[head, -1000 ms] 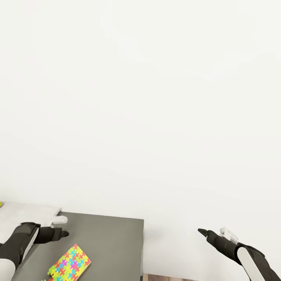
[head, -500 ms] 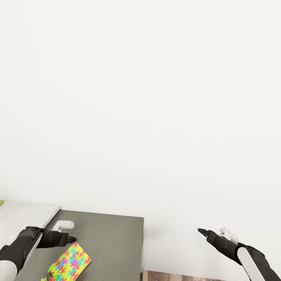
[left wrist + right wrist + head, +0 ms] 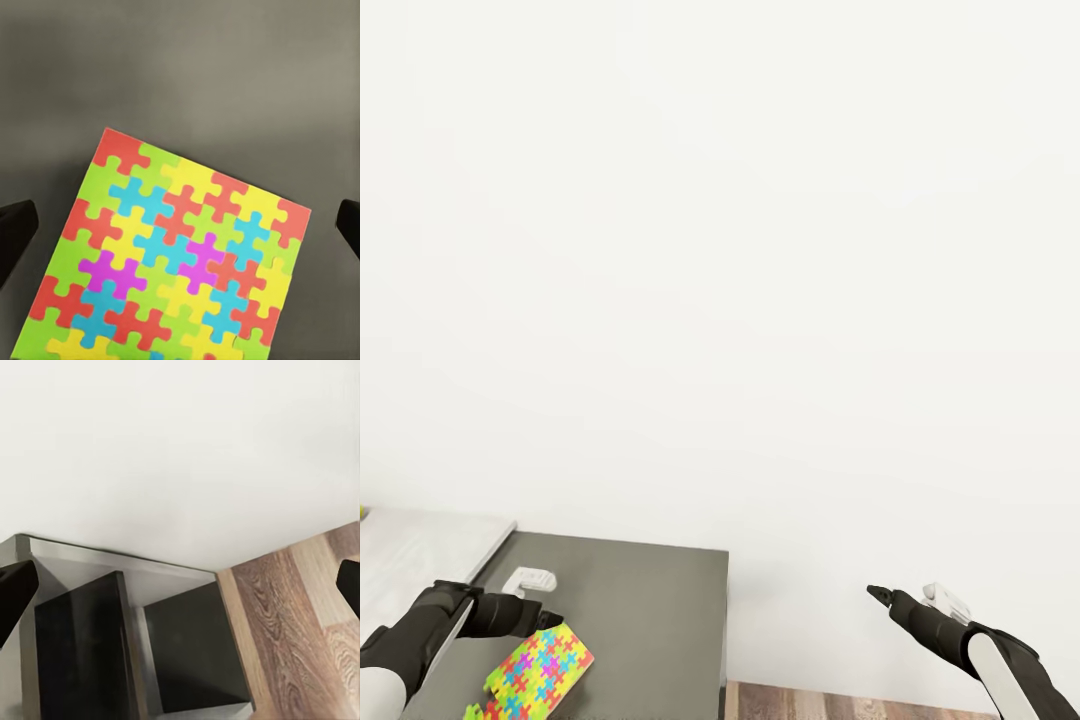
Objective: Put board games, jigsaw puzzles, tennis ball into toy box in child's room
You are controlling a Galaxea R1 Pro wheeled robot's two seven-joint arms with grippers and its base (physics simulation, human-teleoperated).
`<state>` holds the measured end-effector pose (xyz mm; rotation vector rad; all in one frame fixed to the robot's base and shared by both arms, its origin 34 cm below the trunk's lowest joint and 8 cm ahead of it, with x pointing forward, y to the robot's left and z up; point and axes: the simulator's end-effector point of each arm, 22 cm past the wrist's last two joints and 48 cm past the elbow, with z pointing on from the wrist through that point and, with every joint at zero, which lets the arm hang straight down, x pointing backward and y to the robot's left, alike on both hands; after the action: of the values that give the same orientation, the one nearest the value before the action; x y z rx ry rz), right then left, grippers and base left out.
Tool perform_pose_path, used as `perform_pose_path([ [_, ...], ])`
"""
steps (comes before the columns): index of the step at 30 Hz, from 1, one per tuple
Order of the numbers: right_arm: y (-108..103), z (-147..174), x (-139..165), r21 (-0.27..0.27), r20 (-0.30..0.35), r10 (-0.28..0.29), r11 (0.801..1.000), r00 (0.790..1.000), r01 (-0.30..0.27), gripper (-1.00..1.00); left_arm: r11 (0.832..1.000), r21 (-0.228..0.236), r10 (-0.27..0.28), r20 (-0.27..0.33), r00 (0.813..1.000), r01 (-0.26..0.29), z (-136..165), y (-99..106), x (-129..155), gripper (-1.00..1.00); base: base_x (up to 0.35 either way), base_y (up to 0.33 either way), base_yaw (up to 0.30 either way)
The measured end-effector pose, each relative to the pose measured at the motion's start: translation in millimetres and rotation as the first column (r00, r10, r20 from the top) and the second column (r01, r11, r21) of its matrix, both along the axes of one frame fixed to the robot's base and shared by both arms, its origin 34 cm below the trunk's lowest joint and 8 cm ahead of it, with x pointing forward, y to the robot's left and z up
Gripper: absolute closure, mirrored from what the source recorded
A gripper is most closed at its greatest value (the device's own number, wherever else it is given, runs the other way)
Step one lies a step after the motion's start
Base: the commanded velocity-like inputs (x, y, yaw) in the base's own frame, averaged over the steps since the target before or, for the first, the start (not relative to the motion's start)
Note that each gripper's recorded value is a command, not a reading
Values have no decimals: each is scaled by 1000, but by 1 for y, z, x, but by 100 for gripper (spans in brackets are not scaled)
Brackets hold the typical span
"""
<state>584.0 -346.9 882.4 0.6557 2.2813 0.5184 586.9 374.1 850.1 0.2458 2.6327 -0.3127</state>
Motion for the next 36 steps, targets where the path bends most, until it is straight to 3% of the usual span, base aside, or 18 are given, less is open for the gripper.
perform_pose_path([
  [36,0,-28,-8,-1,-60,2,1000,998,-2,-100,1000,9,-2,-42,999,2,-26,5,-8,-100,0,0,0],
])
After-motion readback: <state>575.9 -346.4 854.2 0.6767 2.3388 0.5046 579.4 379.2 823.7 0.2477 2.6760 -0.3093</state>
